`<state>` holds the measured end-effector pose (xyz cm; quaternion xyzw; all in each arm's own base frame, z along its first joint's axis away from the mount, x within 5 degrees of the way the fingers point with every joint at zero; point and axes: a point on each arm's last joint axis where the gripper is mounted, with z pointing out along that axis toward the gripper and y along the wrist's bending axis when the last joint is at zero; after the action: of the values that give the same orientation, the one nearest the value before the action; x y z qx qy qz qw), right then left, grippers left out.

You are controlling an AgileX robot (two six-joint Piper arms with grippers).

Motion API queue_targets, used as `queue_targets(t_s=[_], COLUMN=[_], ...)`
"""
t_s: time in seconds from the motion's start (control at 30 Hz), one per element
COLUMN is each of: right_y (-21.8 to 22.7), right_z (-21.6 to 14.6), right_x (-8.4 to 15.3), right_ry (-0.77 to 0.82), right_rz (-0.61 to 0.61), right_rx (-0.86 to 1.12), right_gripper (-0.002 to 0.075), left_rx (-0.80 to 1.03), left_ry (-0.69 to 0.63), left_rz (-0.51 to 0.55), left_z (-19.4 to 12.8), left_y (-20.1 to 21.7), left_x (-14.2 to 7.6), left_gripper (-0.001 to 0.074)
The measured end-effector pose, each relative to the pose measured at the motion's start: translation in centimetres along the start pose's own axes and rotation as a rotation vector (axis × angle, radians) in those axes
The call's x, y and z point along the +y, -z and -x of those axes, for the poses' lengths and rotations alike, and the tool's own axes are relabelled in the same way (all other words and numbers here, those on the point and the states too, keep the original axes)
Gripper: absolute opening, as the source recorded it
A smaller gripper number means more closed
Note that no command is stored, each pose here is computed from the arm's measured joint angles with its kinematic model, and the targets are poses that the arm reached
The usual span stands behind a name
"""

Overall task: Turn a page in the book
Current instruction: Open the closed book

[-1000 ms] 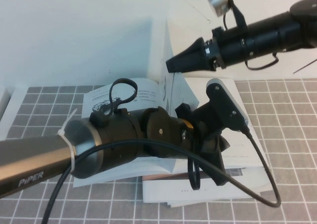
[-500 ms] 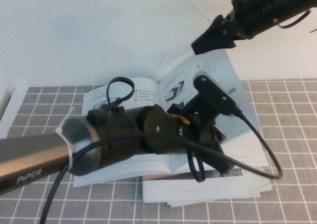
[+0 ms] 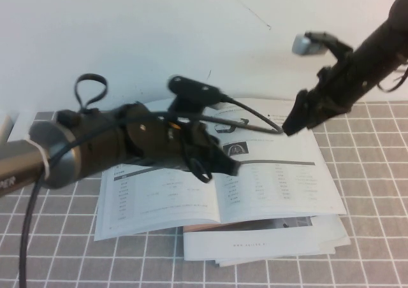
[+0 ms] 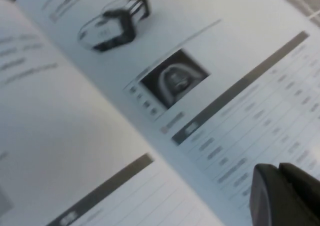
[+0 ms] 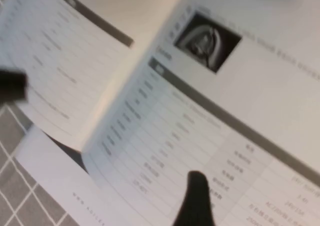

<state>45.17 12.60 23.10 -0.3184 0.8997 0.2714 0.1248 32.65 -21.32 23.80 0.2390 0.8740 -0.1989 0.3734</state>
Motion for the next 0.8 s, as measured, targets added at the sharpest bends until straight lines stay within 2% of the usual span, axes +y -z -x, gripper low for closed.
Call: queue_targets(t_s=[0.13, 0.27, 0.4, 0.8], right_y=[-2.7, -3.4, -3.3, -6.4], right_z=[-1.3, -1.9, -2.4, -3.9], right_x=[-1.7, -3.2, -4.3, -6.3], right_ry=[-0.087, -0.16, -0.193, -0.27], right_rz=[0.024, 0.014, 0.003, 0.016], right_rx=[0.066, 0.068, 0.065, 0.143], right_gripper=[0.0524, 0.0515, 0.0514, 0.0513], left_rx=[0.109, 0.19, 0.236, 0.265], left_ry=[0.14, 0.209, 0.235, 0.245], left_rz=[0.027, 0.048, 0.054, 0.05], left_z=[-1.4, -3.0, -4.2, -4.8], left_y=[-0.6, -1.9, -3.0, -3.7], left_x=[3.8, 6.3, 7.1, 7.2], left_gripper=[-0.0004, -0.0004, -0.0004, -0.0004])
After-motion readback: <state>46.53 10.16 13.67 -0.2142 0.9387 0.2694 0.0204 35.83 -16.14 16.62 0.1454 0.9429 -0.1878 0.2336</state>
